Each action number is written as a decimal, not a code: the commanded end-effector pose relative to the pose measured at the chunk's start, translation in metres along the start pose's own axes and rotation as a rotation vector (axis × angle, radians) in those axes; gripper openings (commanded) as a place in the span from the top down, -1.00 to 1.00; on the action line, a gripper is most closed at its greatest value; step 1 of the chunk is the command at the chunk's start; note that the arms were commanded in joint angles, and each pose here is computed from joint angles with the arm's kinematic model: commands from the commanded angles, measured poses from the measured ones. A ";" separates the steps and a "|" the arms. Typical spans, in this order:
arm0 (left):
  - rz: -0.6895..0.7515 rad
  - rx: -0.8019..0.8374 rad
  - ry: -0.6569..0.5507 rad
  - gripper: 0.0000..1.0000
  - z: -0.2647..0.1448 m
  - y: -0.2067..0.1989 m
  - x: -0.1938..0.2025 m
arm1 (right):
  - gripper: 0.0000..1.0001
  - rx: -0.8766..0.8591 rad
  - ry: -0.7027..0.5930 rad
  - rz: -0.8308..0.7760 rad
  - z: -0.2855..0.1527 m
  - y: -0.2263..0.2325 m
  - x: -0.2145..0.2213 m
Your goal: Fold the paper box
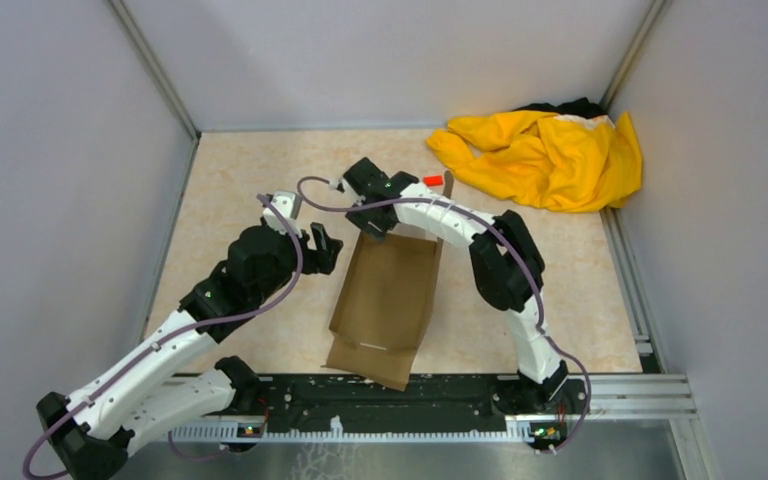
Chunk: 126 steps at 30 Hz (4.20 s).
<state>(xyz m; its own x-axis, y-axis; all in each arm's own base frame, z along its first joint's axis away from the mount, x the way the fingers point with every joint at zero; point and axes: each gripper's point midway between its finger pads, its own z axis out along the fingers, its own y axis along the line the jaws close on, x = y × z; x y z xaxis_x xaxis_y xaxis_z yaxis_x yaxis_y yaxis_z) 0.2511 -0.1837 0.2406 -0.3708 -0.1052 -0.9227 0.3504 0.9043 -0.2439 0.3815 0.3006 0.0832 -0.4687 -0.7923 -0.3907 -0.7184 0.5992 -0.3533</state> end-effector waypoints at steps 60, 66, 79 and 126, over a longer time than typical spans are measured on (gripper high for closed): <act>0.035 0.013 0.196 -0.97 0.004 0.007 -0.006 | -0.76 0.320 -0.188 0.992 -0.270 -0.004 0.082; 0.036 0.009 0.217 -0.98 0.010 0.008 0.001 | -0.72 0.314 -0.165 0.970 -0.267 -0.006 0.080; 0.047 -0.002 0.239 -0.97 0.013 0.012 0.013 | 0.89 0.331 -0.080 0.941 -0.242 0.009 0.097; 0.030 -0.299 0.397 -0.97 0.017 0.086 0.081 | 1.00 -0.299 -0.615 -0.378 -0.201 0.012 -0.053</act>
<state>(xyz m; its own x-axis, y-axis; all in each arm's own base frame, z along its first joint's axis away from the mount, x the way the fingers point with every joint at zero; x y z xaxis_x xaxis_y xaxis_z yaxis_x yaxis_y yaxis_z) 0.2641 -0.1338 0.1451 -0.6753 0.0665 -0.7346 0.2044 0.9738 -0.0997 0.2963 0.3234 0.2631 0.1014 -0.7251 -0.6811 -0.9136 0.2032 -0.3523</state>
